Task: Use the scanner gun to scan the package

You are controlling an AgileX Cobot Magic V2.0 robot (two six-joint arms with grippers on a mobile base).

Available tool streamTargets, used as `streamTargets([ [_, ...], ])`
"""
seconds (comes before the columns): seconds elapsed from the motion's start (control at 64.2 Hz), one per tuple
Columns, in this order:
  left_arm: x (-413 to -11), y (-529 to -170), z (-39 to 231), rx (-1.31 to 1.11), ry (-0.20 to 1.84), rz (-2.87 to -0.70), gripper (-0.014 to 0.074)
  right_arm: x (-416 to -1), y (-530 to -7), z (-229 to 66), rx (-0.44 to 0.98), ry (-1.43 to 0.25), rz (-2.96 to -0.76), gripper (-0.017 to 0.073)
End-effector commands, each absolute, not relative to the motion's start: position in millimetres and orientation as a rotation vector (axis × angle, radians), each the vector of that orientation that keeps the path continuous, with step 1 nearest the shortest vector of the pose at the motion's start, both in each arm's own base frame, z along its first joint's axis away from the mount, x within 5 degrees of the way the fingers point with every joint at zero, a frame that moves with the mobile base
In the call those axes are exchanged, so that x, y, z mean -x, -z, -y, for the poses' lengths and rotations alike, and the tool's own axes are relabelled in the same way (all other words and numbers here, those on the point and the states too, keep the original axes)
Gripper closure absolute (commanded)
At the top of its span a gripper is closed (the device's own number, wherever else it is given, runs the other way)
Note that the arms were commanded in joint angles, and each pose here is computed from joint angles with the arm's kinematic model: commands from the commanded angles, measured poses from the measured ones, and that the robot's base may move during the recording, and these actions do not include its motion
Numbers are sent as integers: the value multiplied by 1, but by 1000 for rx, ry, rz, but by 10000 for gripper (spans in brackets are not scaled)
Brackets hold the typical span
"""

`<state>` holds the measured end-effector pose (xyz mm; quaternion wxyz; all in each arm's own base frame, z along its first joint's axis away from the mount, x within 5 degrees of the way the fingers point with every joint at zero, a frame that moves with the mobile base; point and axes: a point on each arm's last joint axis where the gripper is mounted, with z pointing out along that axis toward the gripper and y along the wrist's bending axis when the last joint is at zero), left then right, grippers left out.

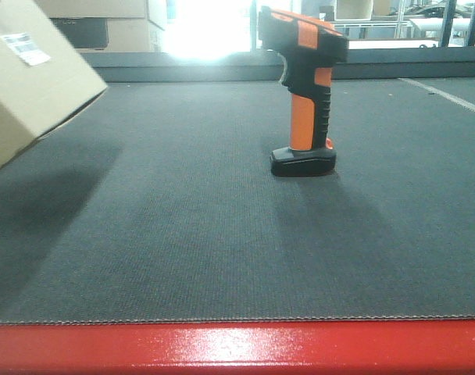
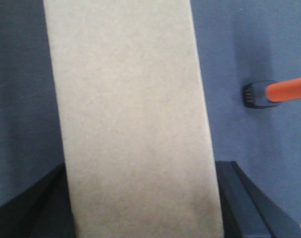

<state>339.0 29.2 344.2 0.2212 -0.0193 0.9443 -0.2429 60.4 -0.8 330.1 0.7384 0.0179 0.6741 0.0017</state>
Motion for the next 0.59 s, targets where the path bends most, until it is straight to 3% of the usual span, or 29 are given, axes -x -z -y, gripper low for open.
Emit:
streamTargets([
  [0.0,-338,-353,-21,64,757,-2557,705,-65,-332,1,-42,-3,-1496,64],
  [0.047,-338,-354,-20,68,778,-2547,705,-66,-332,1,-43,-3,-1494,-22],
  [0.265,-340,-356,-20,85,784,-2516,705,-65,-354,-4,-25,-115,-1443,-10],
  [0.577,-342,-356,-21,93,774,-2502,705,-102,-368,-31,149,-330,-1688,-10],
])
